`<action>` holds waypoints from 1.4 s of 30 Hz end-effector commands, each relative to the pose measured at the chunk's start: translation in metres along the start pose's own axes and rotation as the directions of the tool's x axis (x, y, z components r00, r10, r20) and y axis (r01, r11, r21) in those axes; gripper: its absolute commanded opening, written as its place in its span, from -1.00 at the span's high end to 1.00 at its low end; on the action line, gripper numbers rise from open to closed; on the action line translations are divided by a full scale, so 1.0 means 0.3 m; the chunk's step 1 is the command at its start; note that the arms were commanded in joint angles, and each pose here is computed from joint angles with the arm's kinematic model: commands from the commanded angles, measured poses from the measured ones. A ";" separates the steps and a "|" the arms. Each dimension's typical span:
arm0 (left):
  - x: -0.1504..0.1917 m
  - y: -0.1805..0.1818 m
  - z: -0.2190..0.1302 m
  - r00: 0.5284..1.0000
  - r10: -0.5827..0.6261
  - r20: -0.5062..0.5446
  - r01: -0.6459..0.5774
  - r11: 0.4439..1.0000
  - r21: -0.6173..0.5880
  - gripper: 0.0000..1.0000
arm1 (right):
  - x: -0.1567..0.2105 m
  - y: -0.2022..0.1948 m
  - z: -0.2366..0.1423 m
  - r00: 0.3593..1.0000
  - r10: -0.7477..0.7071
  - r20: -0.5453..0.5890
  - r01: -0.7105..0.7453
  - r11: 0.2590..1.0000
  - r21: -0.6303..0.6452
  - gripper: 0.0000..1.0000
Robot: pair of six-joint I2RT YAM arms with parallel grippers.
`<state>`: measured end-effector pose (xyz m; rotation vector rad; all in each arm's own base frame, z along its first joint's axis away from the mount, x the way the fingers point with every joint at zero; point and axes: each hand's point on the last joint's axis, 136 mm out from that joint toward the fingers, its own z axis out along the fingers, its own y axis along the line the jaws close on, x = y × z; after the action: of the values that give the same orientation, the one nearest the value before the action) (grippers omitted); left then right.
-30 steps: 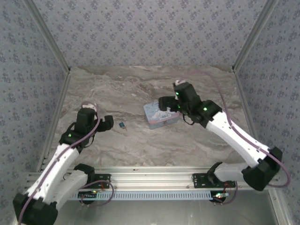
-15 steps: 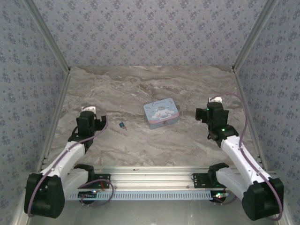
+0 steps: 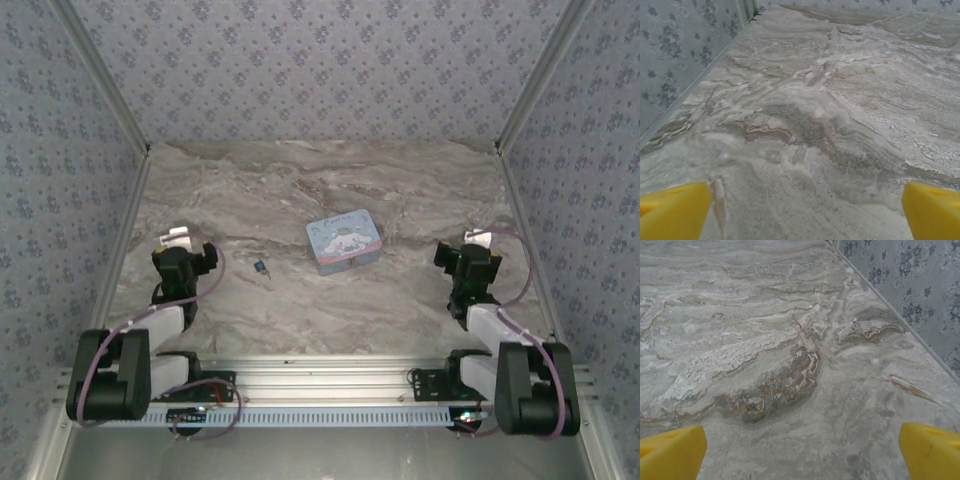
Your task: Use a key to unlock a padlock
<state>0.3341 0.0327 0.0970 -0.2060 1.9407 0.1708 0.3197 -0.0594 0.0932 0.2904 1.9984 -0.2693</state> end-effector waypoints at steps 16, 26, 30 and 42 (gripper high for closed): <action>-0.050 -0.110 0.189 0.999 0.038 -0.008 -0.037 0.987 0.155 -0.96 | -0.064 0.149 0.175 0.996 -0.054 0.069 0.063 0.990 -0.129 -1.00; -0.049 -0.109 0.188 0.999 0.040 -0.009 -0.038 0.987 0.154 -0.96 | -0.068 0.156 0.172 0.995 -0.061 0.078 0.071 0.989 -0.133 -1.00; -0.048 -0.109 0.188 0.999 0.040 -0.009 -0.038 0.987 0.153 -0.96 | -0.068 0.156 0.172 0.995 -0.061 0.078 0.072 0.988 -0.133 -1.00; -0.049 -0.108 0.188 0.999 0.039 -0.009 -0.037 0.988 0.152 -0.96 | -0.062 0.187 0.174 0.994 -0.083 0.068 0.094 0.978 -0.186 -1.00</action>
<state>0.3933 0.0152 0.0812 -0.0755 1.9825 0.0575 0.3835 -0.0299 0.0818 0.1168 1.9614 -0.1575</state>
